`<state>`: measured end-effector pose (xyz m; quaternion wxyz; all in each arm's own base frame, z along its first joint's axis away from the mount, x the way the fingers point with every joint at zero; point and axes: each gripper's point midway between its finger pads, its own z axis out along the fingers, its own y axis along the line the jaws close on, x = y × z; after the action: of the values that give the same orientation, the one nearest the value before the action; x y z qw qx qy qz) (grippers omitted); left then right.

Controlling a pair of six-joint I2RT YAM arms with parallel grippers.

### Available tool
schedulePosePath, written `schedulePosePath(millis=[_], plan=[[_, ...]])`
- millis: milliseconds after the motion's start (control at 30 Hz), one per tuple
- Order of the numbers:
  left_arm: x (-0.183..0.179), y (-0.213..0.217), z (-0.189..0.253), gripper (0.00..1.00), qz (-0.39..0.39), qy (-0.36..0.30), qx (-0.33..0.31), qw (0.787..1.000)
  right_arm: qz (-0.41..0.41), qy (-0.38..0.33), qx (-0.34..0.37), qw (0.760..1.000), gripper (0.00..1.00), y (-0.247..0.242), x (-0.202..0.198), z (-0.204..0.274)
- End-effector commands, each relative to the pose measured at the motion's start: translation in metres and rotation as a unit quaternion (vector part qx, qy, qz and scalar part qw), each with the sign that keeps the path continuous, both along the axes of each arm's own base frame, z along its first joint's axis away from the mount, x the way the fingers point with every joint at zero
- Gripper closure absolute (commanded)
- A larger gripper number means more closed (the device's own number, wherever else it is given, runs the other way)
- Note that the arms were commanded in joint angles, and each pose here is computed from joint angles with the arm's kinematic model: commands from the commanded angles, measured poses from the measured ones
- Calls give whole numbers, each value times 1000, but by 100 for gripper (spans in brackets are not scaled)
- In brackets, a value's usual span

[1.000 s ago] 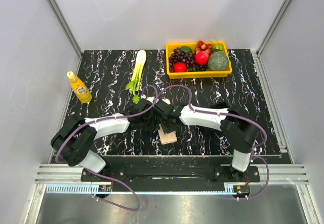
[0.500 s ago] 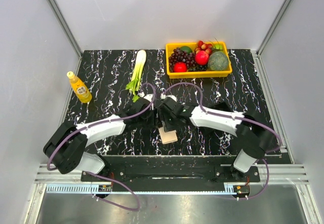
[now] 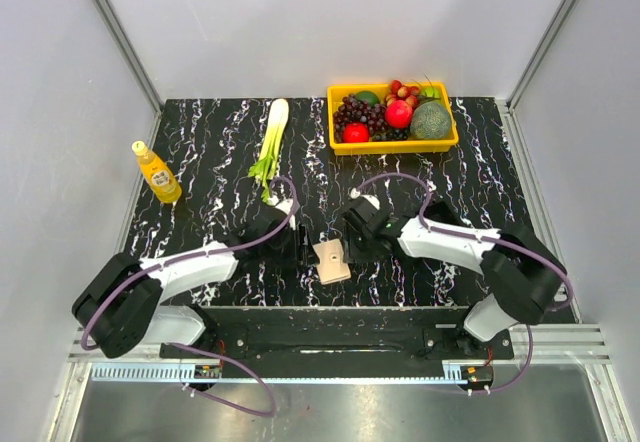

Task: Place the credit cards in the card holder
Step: Close the card holder at the center of the board, then reset both arms

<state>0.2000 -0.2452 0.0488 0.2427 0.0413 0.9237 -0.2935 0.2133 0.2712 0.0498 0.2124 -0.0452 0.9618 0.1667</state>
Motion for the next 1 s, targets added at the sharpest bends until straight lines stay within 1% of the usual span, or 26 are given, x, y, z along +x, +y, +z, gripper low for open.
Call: schedulePosePath(millis=[0,133,300,367,467,500,533,600,667,700,733,800,867,967], plan=[[-4,-23,0,41,-15,13,-60,998,-20,37,41,998,57,16,-6,-15],[-3,-31,-3,41,-18,22,-73,997,-19,61,80,995,57,28,-14,-19],[14,-48,6,42,-25,11,-79,996,-15,76,116,990,59,41,-19,-21],[20,-50,4,42,-26,16,-64,997,-23,68,108,992,59,39,-14,-21],[24,-40,3,43,-12,13,-29,999,-33,37,83,995,58,29,-3,-12],[23,-35,5,42,-8,8,-22,1000,-32,26,77,996,55,27,0,-6],[22,-27,4,37,-1,6,-10,1000,-37,8,66,997,53,20,5,0],[22,-14,6,25,14,-1,8,1000,-39,-27,62,997,48,14,12,18],[24,-4,15,18,31,-22,14,999,-47,-53,45,996,42,3,17,32],[27,3,23,11,46,-37,17,998,-54,-69,40,995,35,-4,20,39],[31,9,32,1,63,-57,18,996,-65,-81,27,994,33,-12,23,44],[38,22,53,1,89,-90,16,992,-82,-114,23,990,23,-25,28,60],[44,34,76,1,110,-126,18,986,-97,-141,23,985,16,-37,32,76],[52,55,98,1,144,-162,40,975,-128,-173,21,976,8,-62,40,100]])
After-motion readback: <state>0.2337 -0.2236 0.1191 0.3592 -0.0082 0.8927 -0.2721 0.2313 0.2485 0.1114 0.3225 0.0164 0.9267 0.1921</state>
